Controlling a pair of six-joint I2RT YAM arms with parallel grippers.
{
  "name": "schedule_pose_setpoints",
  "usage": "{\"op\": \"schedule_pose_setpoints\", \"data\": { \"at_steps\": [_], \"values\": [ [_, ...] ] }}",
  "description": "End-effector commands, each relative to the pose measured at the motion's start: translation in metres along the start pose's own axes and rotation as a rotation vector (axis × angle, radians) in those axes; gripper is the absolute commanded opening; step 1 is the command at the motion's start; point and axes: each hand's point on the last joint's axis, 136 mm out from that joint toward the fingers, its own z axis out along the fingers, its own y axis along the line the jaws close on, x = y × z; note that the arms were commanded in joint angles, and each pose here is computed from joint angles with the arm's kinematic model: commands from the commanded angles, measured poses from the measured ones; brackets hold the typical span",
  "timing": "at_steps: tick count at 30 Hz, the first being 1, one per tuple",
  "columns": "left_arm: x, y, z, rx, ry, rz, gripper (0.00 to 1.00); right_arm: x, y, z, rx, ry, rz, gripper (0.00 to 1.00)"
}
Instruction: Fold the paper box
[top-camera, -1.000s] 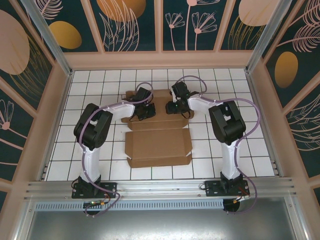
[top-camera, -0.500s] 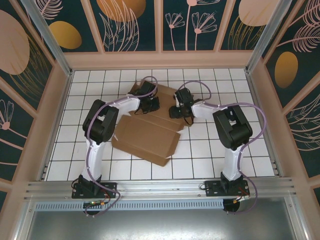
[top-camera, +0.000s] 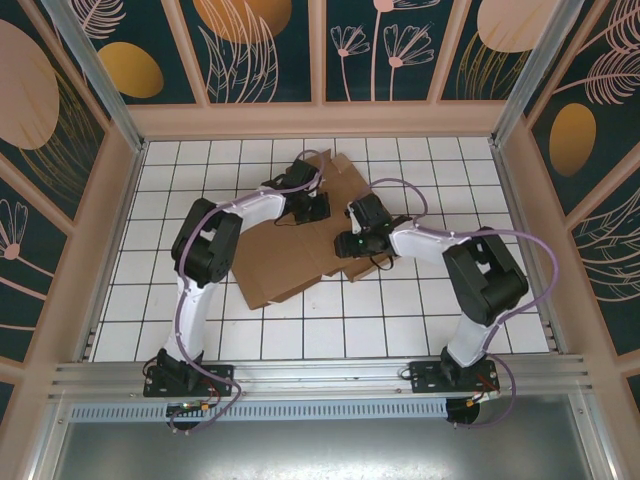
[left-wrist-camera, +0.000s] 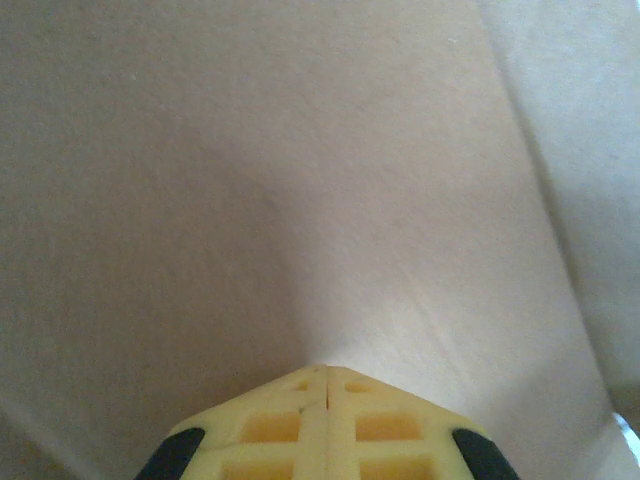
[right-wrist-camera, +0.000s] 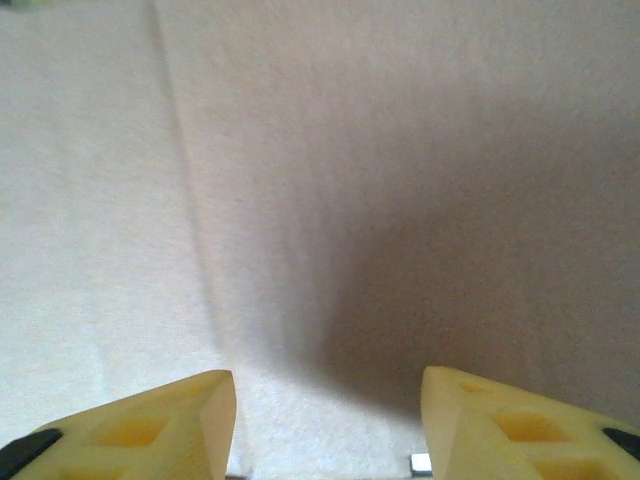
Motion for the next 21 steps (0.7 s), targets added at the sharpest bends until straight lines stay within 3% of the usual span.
{"op": "schedule_pose_setpoints", "data": {
  "at_steps": [1,5,9,14,16,18,21],
  "values": [
    [-0.031,-0.035,-0.067,0.147,-0.120,0.007,0.05,-0.057,0.021,-0.051,-0.111,-0.178,0.001,0.55],
    [-0.020,-0.017,-0.093,0.187,-0.152,-0.077,0.06,-0.097,0.034,-0.078,-0.190,-0.314,-0.040,0.70],
    [0.009,0.017,-0.089,0.108,-0.131,-0.120,0.07,-0.119,0.042,-0.078,-0.137,-0.359,-0.209,0.72],
    [0.039,0.060,-0.077,0.077,-0.092,-0.221,0.04,-0.151,-0.016,-0.069,-0.069,-0.338,-0.147,0.71],
    [0.045,0.071,-0.075,0.073,-0.085,-0.248,0.04,-0.157,-0.039,-0.063,-0.036,-0.319,-0.121,0.75],
    [0.049,0.080,-0.069,0.051,-0.073,-0.264,0.02,-0.160,-0.061,-0.056,0.006,-0.301,-0.097,0.86],
    [0.062,0.092,-0.060,0.025,-0.047,-0.295,0.01,-0.157,-0.083,-0.038,0.017,-0.252,-0.067,0.89]
  ]
}}
